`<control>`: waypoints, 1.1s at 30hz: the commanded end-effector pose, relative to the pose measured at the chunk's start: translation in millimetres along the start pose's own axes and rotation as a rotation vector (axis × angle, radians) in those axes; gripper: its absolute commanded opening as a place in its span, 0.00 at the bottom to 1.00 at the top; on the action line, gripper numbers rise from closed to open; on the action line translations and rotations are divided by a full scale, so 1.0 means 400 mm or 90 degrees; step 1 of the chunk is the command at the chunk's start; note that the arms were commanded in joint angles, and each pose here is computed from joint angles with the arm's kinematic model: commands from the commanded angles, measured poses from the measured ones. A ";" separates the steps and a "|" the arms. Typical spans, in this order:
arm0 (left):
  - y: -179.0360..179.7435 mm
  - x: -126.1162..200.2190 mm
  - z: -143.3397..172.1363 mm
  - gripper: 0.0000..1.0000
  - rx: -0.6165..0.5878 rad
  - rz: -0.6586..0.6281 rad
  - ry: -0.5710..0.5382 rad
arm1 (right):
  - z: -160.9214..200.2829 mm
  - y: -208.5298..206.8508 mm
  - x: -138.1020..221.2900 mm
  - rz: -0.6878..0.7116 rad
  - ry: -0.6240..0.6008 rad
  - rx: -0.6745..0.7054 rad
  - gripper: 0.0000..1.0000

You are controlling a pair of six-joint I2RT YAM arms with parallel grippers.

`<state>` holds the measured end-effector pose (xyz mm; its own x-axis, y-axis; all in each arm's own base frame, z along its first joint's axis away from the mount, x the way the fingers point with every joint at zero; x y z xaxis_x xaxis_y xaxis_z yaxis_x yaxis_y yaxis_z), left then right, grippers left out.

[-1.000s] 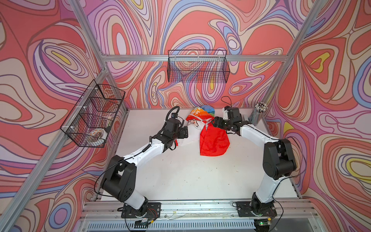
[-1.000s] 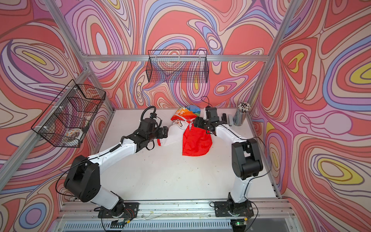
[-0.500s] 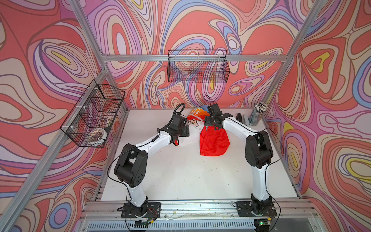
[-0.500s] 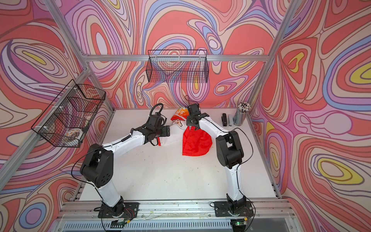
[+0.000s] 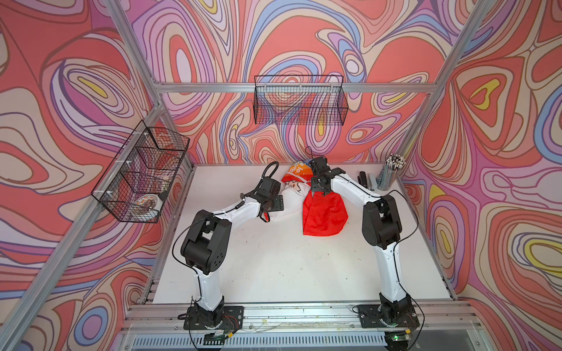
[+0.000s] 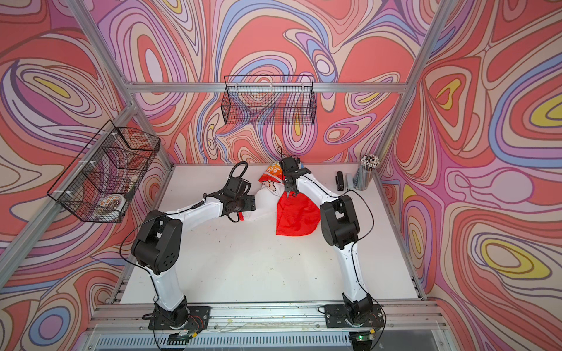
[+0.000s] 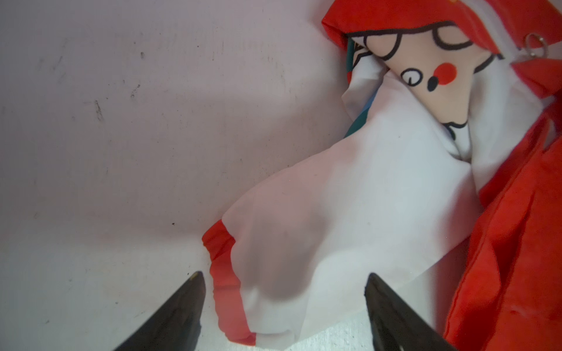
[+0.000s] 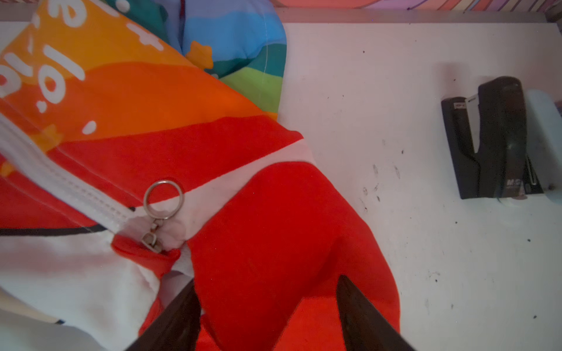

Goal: Unzip the jacket
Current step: Flatten out the jacket at the center of the board.

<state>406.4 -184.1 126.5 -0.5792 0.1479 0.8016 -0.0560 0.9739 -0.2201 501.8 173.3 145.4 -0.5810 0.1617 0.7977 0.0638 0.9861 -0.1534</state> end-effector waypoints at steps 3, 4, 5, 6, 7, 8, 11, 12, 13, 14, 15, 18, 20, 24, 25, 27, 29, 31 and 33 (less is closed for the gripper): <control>0.010 -0.035 0.000 0.76 0.014 -0.018 0.017 | 0.003 -0.006 -0.015 0.031 0.015 0.001 0.63; 0.013 -0.041 0.000 0.74 0.014 -0.023 0.019 | 0.001 -0.009 -0.017 0.032 0.015 -0.001 0.61; 0.015 -0.046 0.001 0.74 0.014 -0.028 0.020 | 0.000 -0.008 -0.017 0.032 0.015 -0.002 0.60; 0.018 -0.051 0.001 0.73 0.014 -0.035 0.021 | 0.000 -0.008 -0.018 0.032 0.016 -0.001 0.59; 0.021 -0.058 0.005 0.73 0.013 -0.041 0.025 | 0.001 -0.007 -0.021 0.031 0.019 0.000 0.59; 0.024 -0.062 0.005 0.73 0.014 -0.046 0.027 | 0.002 -0.006 -0.025 0.031 0.023 -0.001 0.58; 0.031 -0.079 0.014 0.73 0.012 -0.059 0.037 | 0.004 -0.004 -0.036 0.027 0.032 -0.003 0.56; 0.034 -0.084 0.017 0.73 0.011 -0.063 0.039 | 0.007 -0.004 -0.042 0.028 0.035 -0.003 0.55; 0.036 -0.090 0.023 0.73 0.010 -0.067 0.044 | 0.006 -0.004 -0.044 0.026 0.035 -0.004 0.54; 0.037 -0.095 0.026 0.72 0.010 -0.069 0.048 | 0.007 -0.005 -0.047 0.026 0.037 -0.006 0.52; 0.039 -0.100 0.031 0.70 0.010 -0.072 0.053 | 0.008 -0.007 -0.050 0.027 0.039 -0.005 0.50; 0.044 -0.106 0.036 0.63 0.015 -0.078 0.062 | 0.008 -0.012 -0.056 0.030 0.041 -0.008 0.41; 0.043 -0.105 0.036 0.56 0.015 -0.078 0.064 | 0.007 -0.016 -0.056 0.030 0.042 -0.011 0.34; 0.042 -0.097 0.037 0.31 0.011 -0.072 0.071 | -0.002 -0.020 -0.034 0.014 0.027 -0.018 0.17; 0.043 -0.094 0.038 0.24 0.015 -0.065 0.072 | -0.007 -0.025 -0.025 0.007 0.021 -0.021 0.12; 0.044 -0.085 0.045 0.10 0.022 -0.049 0.073 | -0.015 -0.025 -0.004 -0.011 0.005 -0.021 0.02; 0.047 -0.067 0.054 0.00 0.025 -0.040 0.073 | -0.023 -0.027 0.020 -0.030 -0.013 -0.021 0.00; 0.050 -0.041 0.061 0.00 0.029 -0.032 0.073 | -0.030 -0.034 0.050 -0.043 -0.031 -0.020 0.00; 0.057 -0.004 0.067 0.00 0.038 -0.021 0.066 | -0.036 -0.034 0.086 -0.075 -0.055 -0.014 0.00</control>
<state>398.1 -173.8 87.0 -0.4828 0.1125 0.8685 -0.1032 0.9775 -0.1840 492.6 162.5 137.3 -0.5504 0.1277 0.8250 0.0471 0.9914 -0.1220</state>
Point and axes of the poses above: each gripper's point midway between its finger pads, its own x axis back along the fingers, its own y axis along the line the jaws close on, z = x × y, the point moved 6 cm from there along x, back along the fingers, and after that the axes turned 3 degrees about x, right-handed, at the moved point
